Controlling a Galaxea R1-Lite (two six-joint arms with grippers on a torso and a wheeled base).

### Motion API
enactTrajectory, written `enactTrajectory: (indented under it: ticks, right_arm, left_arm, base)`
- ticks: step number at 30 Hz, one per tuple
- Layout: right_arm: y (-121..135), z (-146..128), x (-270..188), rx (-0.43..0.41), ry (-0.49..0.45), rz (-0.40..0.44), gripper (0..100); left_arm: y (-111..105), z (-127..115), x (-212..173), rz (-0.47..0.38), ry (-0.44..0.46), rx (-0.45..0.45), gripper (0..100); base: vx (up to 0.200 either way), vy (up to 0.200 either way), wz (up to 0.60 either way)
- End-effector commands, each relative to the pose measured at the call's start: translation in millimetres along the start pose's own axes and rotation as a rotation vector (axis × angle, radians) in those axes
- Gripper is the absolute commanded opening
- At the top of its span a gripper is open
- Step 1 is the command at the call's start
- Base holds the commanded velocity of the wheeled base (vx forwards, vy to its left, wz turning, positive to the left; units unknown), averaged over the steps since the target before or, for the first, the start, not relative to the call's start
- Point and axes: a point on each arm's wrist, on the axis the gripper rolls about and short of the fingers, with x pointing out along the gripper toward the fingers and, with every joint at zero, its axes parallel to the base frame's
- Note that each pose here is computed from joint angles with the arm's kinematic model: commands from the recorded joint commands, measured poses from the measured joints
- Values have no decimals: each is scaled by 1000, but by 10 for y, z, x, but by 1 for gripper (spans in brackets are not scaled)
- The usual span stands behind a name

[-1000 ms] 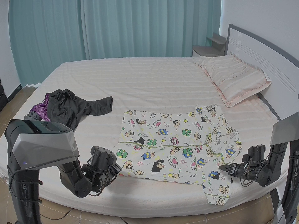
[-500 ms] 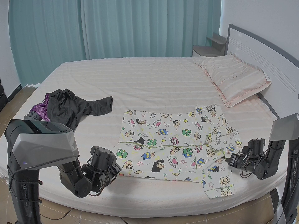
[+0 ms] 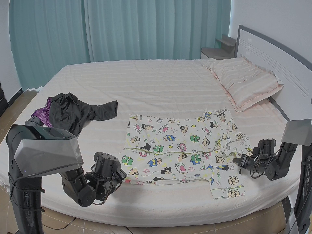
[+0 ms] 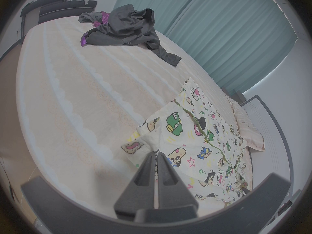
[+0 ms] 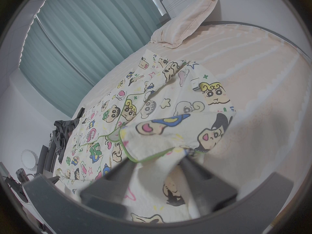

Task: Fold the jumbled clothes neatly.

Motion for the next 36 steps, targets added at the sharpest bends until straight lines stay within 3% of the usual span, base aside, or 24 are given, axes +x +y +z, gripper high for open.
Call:
enactTrajectory:
  ticks: [1,7,16,20,24,28,36]
  right_arm:
    - [-95,34,-50,16,-10,-22,100]
    - [-357,90,-270,36,-19,-75,100]
    - [-644,318,-608,103,-113,-126,100]
    - [-559,65,-855,85,-2,-27,100]
    - [-568,-116,-886,17,74,-2,100]
    - [-492,-361,-945,-87,187,103,100]
    - [-374,-547,-758,-162,280,173,100]
  left_arm:
    - [8,-7,5,3,2,1,0]
    - [3,-11,8,1,2,0,0]
    - [13,-19,27,4,6,-1,0]
    - [12,-22,23,-1,5,-2,0]
    - [22,-28,23,3,7,0,0]
    - [25,-31,26,3,10,2,0]
    - [26,-30,21,3,10,0,0]
  base:
    - [0,0,0]
    - [0,0,0]
    - [0,0,0]
    - [0,0,0]
    - [0,0,0]
    - [0,0,0]
    - [0,0,0]
